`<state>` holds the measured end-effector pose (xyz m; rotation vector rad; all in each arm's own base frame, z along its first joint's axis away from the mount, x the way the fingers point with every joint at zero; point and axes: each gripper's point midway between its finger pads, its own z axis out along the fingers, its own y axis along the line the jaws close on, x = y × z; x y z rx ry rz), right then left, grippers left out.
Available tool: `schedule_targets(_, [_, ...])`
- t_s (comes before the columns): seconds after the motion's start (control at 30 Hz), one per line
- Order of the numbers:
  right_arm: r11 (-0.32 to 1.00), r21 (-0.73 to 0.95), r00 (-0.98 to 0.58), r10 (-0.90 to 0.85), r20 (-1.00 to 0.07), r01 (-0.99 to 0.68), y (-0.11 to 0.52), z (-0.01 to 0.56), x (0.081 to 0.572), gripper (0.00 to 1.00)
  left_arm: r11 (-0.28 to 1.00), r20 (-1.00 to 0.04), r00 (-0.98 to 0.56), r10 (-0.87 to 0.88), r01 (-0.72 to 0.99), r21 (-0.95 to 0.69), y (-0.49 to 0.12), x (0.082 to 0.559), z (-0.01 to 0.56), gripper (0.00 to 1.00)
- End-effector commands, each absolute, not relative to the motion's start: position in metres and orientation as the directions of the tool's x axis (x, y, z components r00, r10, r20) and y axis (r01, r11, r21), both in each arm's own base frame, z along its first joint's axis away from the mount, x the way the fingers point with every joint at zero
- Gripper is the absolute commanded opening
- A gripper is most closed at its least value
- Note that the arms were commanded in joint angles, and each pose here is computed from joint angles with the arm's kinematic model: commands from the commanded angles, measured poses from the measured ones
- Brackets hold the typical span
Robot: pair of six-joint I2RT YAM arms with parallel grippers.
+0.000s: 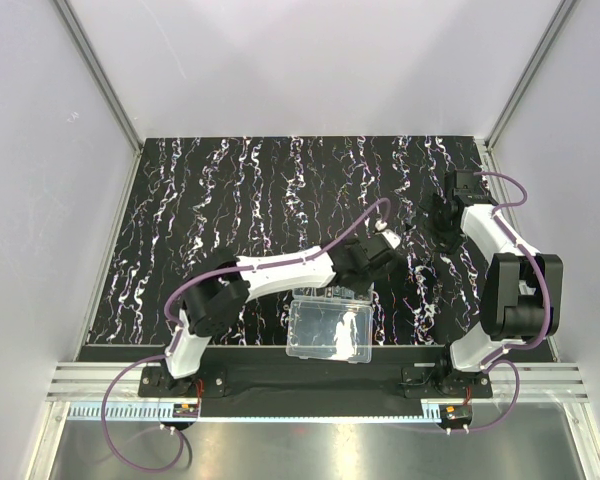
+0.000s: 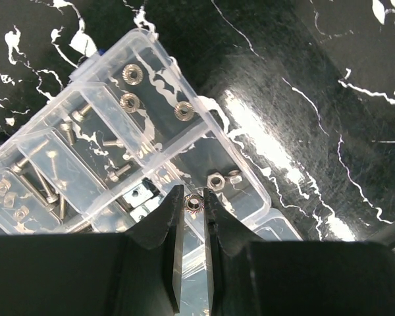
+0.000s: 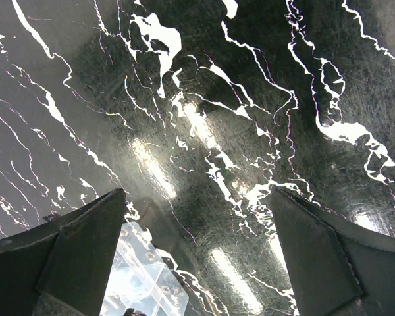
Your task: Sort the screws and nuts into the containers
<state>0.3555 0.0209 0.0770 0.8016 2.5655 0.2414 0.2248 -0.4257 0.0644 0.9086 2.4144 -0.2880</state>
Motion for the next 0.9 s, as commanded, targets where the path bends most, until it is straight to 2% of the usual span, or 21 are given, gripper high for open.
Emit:
schedule_targets(0.0, [0.825, 0.315, -0.735, 0.563, -0.377, 0.470, 0.023, 0.087, 0.363, 1.00, 0.758, -0.659, -0.629, 0.413, 0.638, -0.134, -0.441, 0.240, 0.119, 0.11])
schedule_targets(0.17, [0.824, 0.322, -0.730, 0.564, -0.387, 0.466, 0.023, 0.089, 0.364, 1.00, 0.728, -0.619, -0.696, 0.364, 0.627, -0.277, -0.442, 0.236, 0.123, 0.11])
schedule_targets(0.3, [0.825, 0.324, -0.729, 0.563, -0.390, 0.463, 0.023, 0.091, 0.363, 1.00, 0.715, -0.591, -0.722, 0.360, 0.620, -0.323, -0.440, 0.233, 0.121, 0.11])
schedule_targets(0.87, [0.827, 0.329, -0.724, 0.560, -0.403, 0.457, 0.023, 0.095, 0.364, 1.00, 0.721, -0.544, -0.741, 0.394, 0.616, -0.317, -0.436, 0.229, 0.095, 0.13])
